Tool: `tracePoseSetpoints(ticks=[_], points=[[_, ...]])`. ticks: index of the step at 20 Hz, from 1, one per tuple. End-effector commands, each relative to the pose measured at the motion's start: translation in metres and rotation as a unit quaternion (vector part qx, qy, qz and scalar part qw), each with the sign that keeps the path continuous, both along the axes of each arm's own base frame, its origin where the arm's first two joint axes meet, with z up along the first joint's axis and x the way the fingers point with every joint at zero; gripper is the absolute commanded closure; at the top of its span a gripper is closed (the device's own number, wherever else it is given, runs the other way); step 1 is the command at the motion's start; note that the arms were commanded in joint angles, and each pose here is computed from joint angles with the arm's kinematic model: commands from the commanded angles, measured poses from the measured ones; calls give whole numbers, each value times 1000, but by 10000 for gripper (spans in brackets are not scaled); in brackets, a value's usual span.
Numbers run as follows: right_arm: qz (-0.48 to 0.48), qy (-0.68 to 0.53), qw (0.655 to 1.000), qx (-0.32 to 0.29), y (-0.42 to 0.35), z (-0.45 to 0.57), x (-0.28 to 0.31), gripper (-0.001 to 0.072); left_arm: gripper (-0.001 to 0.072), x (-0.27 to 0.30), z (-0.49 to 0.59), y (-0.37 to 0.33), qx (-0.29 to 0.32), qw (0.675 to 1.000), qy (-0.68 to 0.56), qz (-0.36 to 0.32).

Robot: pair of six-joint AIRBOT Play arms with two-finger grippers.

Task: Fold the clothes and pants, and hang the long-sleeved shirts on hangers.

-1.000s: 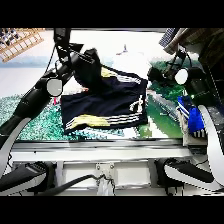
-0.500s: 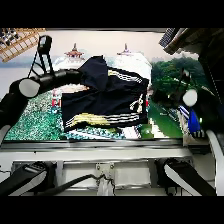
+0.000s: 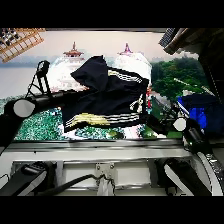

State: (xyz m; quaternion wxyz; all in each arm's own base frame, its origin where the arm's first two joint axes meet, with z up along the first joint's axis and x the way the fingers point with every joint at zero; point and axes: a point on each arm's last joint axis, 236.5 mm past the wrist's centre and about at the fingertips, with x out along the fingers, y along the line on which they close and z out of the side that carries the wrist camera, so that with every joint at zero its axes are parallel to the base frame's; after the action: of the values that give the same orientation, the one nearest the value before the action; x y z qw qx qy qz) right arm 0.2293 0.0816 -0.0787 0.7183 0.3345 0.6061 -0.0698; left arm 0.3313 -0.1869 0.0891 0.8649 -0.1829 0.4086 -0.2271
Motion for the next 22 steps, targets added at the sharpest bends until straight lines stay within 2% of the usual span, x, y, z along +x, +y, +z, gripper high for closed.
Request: tracePoseSetpoints(ticks=[1, 6, 9, 10, 12, 13, 14, 15, 18, 19, 20, 21, 22], points=[[-27, -16, 999, 12, 2, -9, 9, 280, 457, -17, -3, 2, -7, 1000, 13, 1], [-58, -20, 998, 31, 6, -18, 24, 284, 457, -36, -13, 0, 2, 999, 48, -23], [-68, -16, 997, 31, 5, -26, 28, 377, 457, -41, -9, 0, 2, 999, 47, -28], [-73, -21, 997, 31, 4, -26, 31, 383, 457, -44, -8, 0, 3, 998, 49, -31], [-84, -36, 995, 34, 3, -24, 40, 526, 457, -53, -10, 0, 2, 998, 57, -35], [-89, -40, 995, 37, 3, -23, 42, 572, 458, -59, -15, 0, 0, 997, 66, -32], [-90, -42, 994, 39, 4, -22, 43, 657, 458, -67, -24, 3, -5, 996, 81, -23], [-89, -42, 994, 39, 4, -22, 43, 681, 458, -78, -37, 6, -14, 994, 105, -7], [-74, -40, 996, 36, 5, -22, 41, 681, 448, -111, -82, 16, -44, 979, 188, 57], [-74, -40, 996, 36, 5, -22, 40, 681, 401, -119, -94, 20, -54, 974, 206, 80], [-72, -41, 996, 35, 5, -22, 40, 681, 306, -123, -103, 23, -64, 969, 215, 99], [-67, -43, 996, 33, 5, -22, 41, 681, 168, -126, -111, 26, -74, 964, 227, 119], [-63, -44, 997, 32, 5, -22, 40, 681, 139, -130, -118, 27, -81, 957, 241, 136]])
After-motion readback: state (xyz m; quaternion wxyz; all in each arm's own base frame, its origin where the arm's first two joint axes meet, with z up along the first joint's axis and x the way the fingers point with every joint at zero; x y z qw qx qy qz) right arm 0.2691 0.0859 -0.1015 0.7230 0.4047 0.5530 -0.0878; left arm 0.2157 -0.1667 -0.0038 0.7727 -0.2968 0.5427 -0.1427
